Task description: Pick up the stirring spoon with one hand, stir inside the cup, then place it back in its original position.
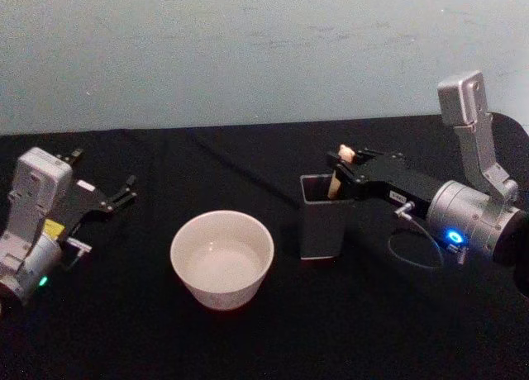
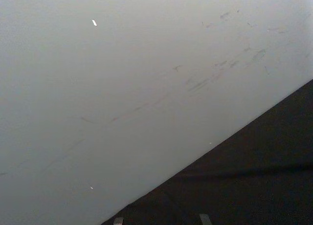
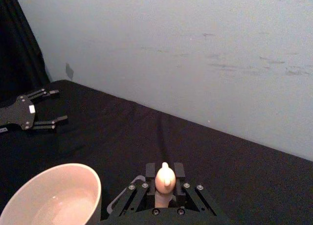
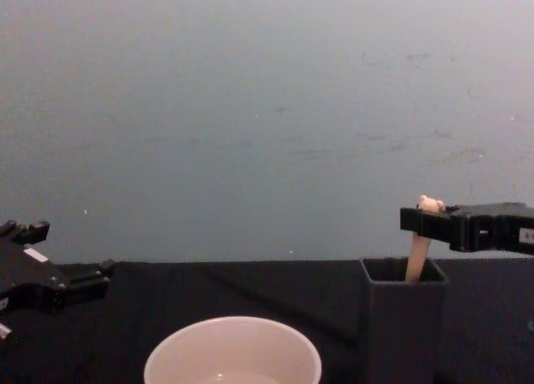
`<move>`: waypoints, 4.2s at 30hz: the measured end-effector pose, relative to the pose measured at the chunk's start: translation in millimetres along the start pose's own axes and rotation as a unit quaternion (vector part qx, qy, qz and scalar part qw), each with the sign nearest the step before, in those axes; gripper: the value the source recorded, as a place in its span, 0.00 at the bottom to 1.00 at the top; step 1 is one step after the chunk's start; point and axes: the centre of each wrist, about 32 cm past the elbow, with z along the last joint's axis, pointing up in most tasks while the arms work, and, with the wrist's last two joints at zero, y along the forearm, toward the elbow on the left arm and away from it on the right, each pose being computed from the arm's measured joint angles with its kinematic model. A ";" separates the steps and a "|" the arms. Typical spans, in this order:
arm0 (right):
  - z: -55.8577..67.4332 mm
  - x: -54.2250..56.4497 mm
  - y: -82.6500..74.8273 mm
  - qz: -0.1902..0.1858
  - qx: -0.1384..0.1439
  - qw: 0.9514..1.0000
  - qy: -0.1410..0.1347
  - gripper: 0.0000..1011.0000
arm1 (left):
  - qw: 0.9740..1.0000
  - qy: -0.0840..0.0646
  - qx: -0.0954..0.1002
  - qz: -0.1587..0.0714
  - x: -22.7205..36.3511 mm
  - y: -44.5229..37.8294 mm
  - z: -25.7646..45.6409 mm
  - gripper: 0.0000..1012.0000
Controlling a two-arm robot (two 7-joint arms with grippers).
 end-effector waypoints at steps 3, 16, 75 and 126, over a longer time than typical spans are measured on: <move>-1.7 0.1 0.8 -0.001 -0.004 1.000 -0.001 0.21 | 1.000 0.000 0.000 0.000 0.0 0.0 0.0 0.99; -7.2 0.4 2.5 -0.003 -0.017 1.000 -0.001 0.21 | 1.000 0.000 0.000 0.000 0.0 0.0 0.0 0.99; -11.0 -1.2 6.3 -0.007 -0.034 0.999 -0.007 0.66 | 1.000 0.000 0.000 0.000 0.0 0.0 0.0 0.99; -42.9 7.6 10.2 -0.207 0.060 0.976 -0.020 0.99 | 1.000 0.000 0.000 0.000 0.0 0.0 0.0 0.99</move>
